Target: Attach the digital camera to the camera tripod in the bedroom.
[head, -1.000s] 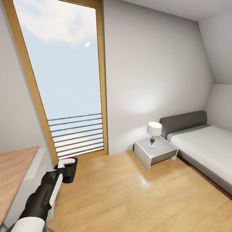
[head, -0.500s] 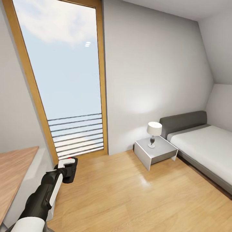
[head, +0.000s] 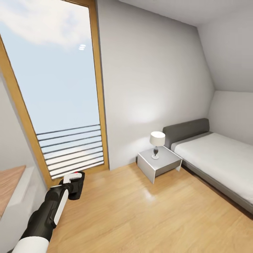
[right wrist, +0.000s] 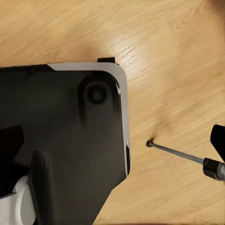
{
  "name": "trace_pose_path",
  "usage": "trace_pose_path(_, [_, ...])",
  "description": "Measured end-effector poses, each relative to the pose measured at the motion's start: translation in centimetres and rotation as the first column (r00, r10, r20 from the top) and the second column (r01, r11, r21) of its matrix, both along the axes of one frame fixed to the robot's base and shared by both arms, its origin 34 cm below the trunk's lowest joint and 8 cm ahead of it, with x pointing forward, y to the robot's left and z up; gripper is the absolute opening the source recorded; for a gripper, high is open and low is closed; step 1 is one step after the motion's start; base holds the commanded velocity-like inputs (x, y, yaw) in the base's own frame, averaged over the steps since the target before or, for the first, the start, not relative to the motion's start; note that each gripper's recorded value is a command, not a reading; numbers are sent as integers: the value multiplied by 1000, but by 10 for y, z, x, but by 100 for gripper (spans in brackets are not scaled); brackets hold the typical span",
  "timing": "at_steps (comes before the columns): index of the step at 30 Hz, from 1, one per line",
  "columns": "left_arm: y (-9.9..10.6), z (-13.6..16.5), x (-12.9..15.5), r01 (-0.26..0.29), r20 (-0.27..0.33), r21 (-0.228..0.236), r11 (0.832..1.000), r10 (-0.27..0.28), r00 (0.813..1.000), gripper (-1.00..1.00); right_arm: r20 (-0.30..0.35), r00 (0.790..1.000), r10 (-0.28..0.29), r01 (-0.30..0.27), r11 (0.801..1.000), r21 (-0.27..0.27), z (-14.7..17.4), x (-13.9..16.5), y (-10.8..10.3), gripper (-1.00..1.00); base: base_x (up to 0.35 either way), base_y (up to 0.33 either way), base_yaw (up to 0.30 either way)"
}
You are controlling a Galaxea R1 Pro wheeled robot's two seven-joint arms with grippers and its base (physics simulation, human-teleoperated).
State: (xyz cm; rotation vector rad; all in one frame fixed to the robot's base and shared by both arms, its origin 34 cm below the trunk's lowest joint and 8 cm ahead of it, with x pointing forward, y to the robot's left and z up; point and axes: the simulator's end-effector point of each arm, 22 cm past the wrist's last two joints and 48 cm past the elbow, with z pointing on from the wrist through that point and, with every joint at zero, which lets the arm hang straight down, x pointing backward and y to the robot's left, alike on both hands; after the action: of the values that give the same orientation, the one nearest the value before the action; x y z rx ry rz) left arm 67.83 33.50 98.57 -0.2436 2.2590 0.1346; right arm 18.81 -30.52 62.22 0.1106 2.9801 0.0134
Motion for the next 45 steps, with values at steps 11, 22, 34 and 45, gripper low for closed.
trace_pose_path(11, [-1, -2, 0, 4, -2, -4, 1000, -4, 1000, -100, -47, 999, -5, 4, 1000, -17, -2, -11, -4, 100, 0, 0, -260])
trace_pose_path(22, [-1, -3, 0, 4, -4, -3, 1000, -4, 1000, -100, -64, 998, -7, 5, 1000, -23, -2, -15, -6, 100, 0, 0, -236])
trace_pose_path(34, [-3, -4, 0, 5, -6, -2, 1000, -5, 1000, -100, -63, 998, -4, 3, 1000, -13, -2, -14, 0, 100, 0, 0, -287])
trace_pose_path(45, [-5, -5, 0, 8, -8, -5, 1000, -8, 1000, -100, -62, 998, -3, 3, 1000, -11, -2, -14, 1, 100, 0, 0, -293])
